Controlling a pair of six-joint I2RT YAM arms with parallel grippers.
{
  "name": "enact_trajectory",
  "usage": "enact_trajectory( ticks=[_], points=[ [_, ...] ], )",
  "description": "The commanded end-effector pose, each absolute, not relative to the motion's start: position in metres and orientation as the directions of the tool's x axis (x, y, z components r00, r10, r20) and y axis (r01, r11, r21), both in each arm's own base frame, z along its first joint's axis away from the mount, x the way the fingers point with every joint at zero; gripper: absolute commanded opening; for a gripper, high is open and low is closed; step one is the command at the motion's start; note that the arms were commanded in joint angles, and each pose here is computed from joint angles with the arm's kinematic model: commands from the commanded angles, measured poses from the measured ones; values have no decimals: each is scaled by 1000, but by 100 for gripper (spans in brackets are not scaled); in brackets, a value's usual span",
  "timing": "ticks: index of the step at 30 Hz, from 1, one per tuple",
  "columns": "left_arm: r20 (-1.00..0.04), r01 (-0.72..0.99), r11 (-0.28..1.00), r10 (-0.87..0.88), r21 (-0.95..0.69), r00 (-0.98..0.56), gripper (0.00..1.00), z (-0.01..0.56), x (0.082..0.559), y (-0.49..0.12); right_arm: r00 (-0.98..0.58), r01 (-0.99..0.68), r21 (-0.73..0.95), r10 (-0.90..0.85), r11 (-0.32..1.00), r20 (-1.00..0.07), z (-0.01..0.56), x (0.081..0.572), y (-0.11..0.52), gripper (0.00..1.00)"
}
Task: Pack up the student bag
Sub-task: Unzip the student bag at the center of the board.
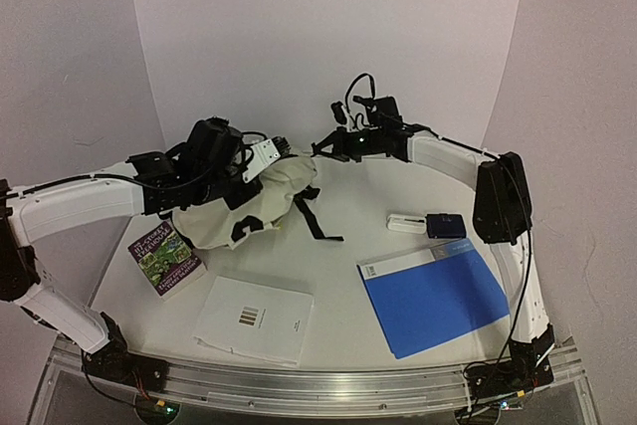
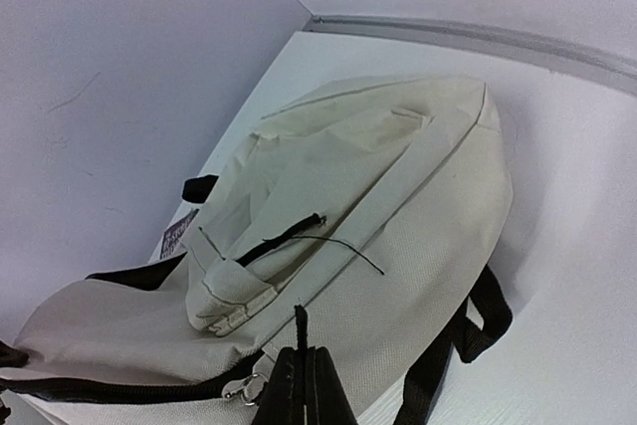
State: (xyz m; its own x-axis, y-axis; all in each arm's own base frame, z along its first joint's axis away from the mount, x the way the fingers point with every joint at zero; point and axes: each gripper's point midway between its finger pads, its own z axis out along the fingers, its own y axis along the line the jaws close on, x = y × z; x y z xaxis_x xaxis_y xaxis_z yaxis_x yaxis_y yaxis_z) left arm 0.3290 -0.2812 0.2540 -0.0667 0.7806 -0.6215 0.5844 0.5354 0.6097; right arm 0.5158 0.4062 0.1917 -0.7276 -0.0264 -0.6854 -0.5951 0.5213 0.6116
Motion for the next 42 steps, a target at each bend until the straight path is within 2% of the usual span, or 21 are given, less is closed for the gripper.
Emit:
enact_trajectory(
  ticks=[1, 5, 8, 12, 16, 18, 22, 26, 28, 32, 35, 38, 42],
  points=[
    [-616, 274, 561, 763, 781, 194, 0, 370, 331, -300, -545, -595, 502, 143, 628, -826, 297, 562, 341, 0],
    [-501, 235, 446, 809, 864, 307, 0, 366, 324, -336, -529, -571, 491, 162, 658, -833, 308, 564, 307, 0],
    [-456, 281, 376, 828, 883, 326, 0, 332, 328, -357, -571, -520, 489, 142, 700, -809, 273, 564, 283, 0],
    [-426, 376, 308, 857, 874, 289, 0, 271, 340, -370, -639, -471, 477, 86, 742, -764, 213, 554, 268, 0],
    [-439, 504, 289, 874, 814, 209, 2, 216, 342, -374, -685, -431, 465, 55, 773, -726, 172, 547, 261, 0],
    [-463, 561, 325, 879, 761, 119, 12, 197, 345, -371, -692, -414, 457, 54, 787, -720, 162, 550, 259, 13],
    [-518, 631, 421, 855, 652, -36, 52, 190, 351, -362, -695, -389, 448, 62, 805, -716, 160, 558, 256, 59],
    [-641, 647, 578, 748, 498, -175, 75, 214, 356, -344, -720, -360, 460, 71, 812, -690, 159, 554, 254, 93],
    [-704, 629, 670, 660, 395, -260, 83, 232, 363, -325, -755, -348, 500, 80, 793, -651, 154, 541, 256, 98],
    [-773, 518, 821, 484, 239, -411, 93, 249, 387, -274, -819, -335, 578, 73, 744, -569, 140, 514, 274, 98],
    [-753, 436, 884, 401, 169, -521, 99, 241, 400, -241, -833, -346, 569, 34, 746, -552, 126, 503, 292, 98],
    [-693, 353, 929, 327, 111, -643, 100, 217, 410, -209, -847, -348, 556, 0, 755, -531, 107, 498, 307, 98],
    [-643, 313, 948, 273, 55, -715, 100, 189, 408, -192, -865, -337, 529, -35, 779, -500, 76, 493, 323, 98]
  ],
)
